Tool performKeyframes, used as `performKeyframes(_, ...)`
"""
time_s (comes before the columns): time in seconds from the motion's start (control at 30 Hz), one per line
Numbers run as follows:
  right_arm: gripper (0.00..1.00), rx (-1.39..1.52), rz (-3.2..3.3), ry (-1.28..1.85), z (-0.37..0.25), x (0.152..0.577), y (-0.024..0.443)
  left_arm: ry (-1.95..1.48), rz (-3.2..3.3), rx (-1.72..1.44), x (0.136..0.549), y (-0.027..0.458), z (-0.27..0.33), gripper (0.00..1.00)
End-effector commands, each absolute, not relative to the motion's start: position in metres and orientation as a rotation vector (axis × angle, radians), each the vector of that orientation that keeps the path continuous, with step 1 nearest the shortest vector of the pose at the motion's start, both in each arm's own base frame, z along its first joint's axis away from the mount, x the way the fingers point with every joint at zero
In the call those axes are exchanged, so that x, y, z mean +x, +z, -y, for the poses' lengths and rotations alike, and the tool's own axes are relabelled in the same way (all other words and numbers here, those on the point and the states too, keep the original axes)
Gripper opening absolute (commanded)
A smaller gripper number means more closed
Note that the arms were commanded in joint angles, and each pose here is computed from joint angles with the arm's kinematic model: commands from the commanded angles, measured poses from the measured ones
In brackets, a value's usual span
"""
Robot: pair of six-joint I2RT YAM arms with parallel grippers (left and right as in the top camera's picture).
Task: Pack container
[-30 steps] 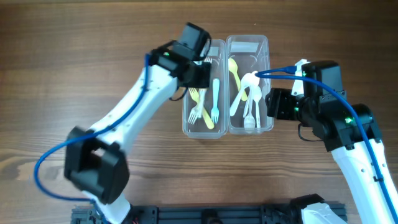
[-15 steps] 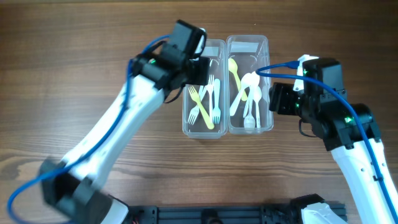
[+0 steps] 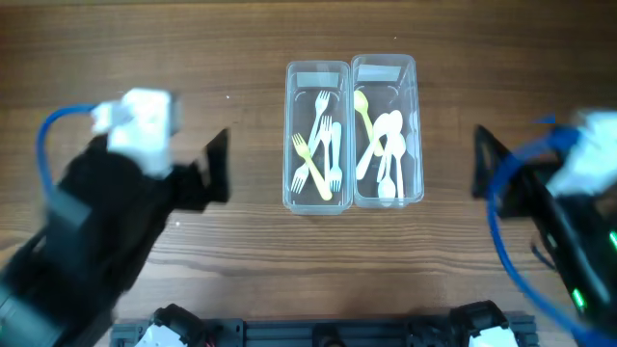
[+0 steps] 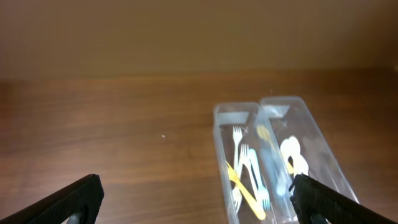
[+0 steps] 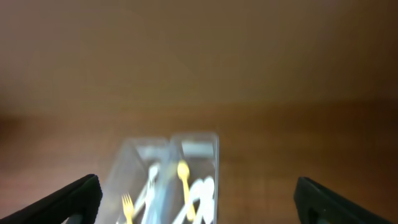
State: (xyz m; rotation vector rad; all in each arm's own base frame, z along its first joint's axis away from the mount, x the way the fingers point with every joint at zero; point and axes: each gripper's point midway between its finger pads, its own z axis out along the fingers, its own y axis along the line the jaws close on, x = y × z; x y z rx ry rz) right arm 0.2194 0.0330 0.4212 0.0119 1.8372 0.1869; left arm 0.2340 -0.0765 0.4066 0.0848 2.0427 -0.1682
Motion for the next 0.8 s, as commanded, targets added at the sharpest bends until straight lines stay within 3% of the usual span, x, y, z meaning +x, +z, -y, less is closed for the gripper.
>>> performKeyframes(0.0, 0.99, 0.0, -1.767, 0.206, -0.028, 0.188, 0.434, -0.127, -1.958, -0.021, 0.202, 0.424, 0.04, 1.0)
performKeyframes(0.2, 1.0, -0.03, -1.773, 0.244, -0.03, 0.161, 0.427, -0.01, -1.966, -0.199, 0.173, 0.412, -0.005, 1.0)
performKeyframes(0.77, 1.0, -0.034, -1.889, 0.228, -0.029, 0.155, 0.399, 0.018, -2.009, -0.183, 0.168, 0.403, -0.008, 1.0)
